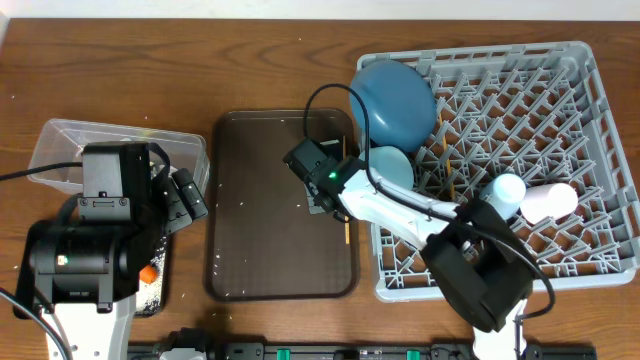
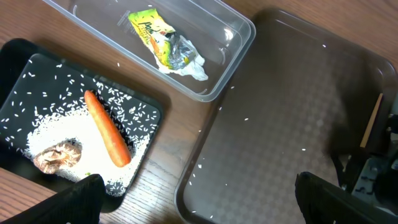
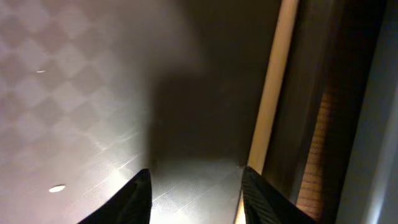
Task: Sort waste into correct bins and load items into the dishwasher rack
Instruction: 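Return the right gripper to the brown tray and grasp the remaining chopstick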
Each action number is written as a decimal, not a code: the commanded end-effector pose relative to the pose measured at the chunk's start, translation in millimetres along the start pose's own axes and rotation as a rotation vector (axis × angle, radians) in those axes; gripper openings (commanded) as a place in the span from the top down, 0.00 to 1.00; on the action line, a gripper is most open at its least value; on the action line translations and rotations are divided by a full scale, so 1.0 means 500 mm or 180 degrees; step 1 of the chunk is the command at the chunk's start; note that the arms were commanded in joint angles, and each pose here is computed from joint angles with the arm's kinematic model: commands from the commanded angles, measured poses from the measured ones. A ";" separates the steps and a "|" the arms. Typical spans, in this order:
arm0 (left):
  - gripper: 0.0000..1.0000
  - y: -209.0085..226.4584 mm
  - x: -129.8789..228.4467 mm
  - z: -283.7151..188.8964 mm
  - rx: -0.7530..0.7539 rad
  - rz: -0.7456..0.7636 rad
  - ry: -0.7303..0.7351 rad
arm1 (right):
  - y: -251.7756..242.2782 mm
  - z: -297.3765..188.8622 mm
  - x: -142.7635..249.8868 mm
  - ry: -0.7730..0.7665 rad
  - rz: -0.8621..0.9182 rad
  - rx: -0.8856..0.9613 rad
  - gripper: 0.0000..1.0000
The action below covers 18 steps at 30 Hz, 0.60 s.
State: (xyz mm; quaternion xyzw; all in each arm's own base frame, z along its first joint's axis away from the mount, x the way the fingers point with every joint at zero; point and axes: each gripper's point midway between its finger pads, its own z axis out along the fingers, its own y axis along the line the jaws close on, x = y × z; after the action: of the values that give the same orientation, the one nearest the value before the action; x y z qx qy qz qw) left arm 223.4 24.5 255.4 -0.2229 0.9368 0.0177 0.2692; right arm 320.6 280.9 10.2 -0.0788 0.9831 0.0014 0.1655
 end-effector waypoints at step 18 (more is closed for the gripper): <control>0.02 0.006 -0.006 -0.003 -0.0039 -0.0047 -0.0032 | 0.009 0.029 0.016 0.0220 0.0180 -0.0184 0.65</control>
State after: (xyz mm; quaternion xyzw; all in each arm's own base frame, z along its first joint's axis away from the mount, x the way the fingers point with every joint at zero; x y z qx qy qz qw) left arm 223.4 24.5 255.4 -0.2227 0.9368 0.0176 0.2692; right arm 324.0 276.7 7.6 -0.0452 0.9868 0.0137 0.1551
